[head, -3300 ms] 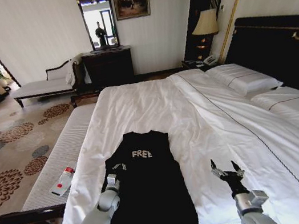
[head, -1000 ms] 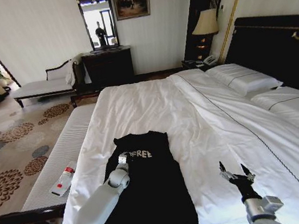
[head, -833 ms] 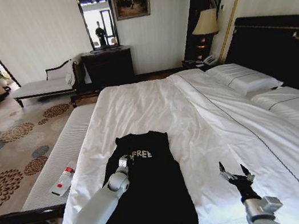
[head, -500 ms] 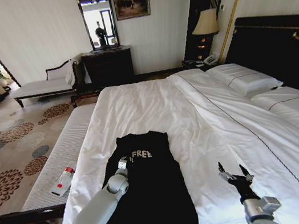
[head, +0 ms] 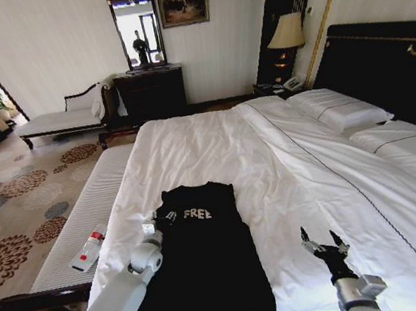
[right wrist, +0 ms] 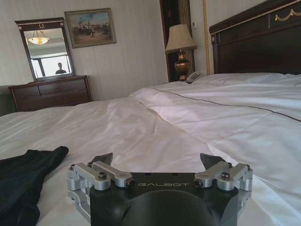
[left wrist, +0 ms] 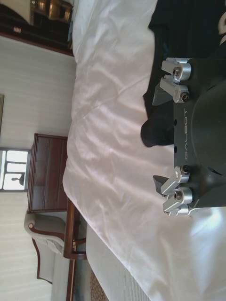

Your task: Fold the clothes on the bed.

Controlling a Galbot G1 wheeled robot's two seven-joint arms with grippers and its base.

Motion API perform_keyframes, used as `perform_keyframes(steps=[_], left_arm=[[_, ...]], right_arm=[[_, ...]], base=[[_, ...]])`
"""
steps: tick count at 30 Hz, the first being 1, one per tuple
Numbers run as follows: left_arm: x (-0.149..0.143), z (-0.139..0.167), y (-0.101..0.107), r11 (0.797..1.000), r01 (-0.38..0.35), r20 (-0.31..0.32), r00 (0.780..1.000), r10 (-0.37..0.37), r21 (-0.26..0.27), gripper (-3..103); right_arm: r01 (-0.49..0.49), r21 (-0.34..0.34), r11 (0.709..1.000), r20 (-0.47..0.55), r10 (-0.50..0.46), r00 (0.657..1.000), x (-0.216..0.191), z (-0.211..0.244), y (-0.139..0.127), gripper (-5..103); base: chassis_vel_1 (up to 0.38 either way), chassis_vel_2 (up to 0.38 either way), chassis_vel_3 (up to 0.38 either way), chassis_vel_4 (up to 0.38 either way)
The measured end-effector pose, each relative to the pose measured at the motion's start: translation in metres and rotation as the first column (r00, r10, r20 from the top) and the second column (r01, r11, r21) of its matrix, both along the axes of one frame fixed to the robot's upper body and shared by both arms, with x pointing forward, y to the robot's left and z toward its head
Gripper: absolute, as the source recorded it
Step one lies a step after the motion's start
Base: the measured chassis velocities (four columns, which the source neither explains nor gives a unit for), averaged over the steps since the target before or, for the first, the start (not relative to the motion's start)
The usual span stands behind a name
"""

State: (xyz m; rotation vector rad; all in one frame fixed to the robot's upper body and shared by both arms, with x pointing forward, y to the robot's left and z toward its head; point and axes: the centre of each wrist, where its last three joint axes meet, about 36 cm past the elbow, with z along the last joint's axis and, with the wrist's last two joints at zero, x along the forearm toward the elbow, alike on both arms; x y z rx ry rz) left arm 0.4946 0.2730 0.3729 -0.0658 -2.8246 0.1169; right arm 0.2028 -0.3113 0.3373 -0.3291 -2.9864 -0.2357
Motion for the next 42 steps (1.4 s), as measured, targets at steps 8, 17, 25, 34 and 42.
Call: perform_keyframes(steps=[8, 17, 25, 34, 42], left_arm=[[0.071, -0.021, 0.018, 0.997, -0.066, -0.033, 0.997, 0.064, -0.038, 100], [0.095, -0.039, 0.005, 0.992, -0.025, -0.083, 0.996, 0.014, -0.126, 100], [0.11, -0.039, -0.005, 0.984, -0.013, -0.086, 0.996, -0.002, -0.179, 96], [0.12, -0.042, -0.007, 0.982, -0.031, -0.105, 0.994, 0.011, -0.189, 91], [0.128, -0.047, -0.008, 0.979, -0.062, -0.143, 0.989, 0.034, -0.195, 79]], right_arm=[[0.006, -0.026, 1.0, 0.007, -0.006, 1.0, -0.005, 0.012, -0.004, 100], [0.014, -0.039, 0.999, 0.015, -0.014, 1.0, -0.007, 0.023, -0.008, 100], [0.019, -0.04, 0.999, 0.011, -0.019, 1.0, -0.011, 0.027, -0.007, 100], [0.023, -0.044, 0.999, 0.015, -0.023, 1.0, -0.012, 0.03, -0.009, 100], [0.031, -0.021, 0.999, 0.018, -0.031, 0.999, -0.012, 0.035, -0.013, 100]], base=[[0.0, 0.0, 0.0, 0.0], [0.0, 0.0, 0.0, 0.0], [0.0, 0.0, 0.0, 0.0], [0.0, 0.0, 0.0, 0.0], [0.0, 0.0, 0.0, 0.0]])
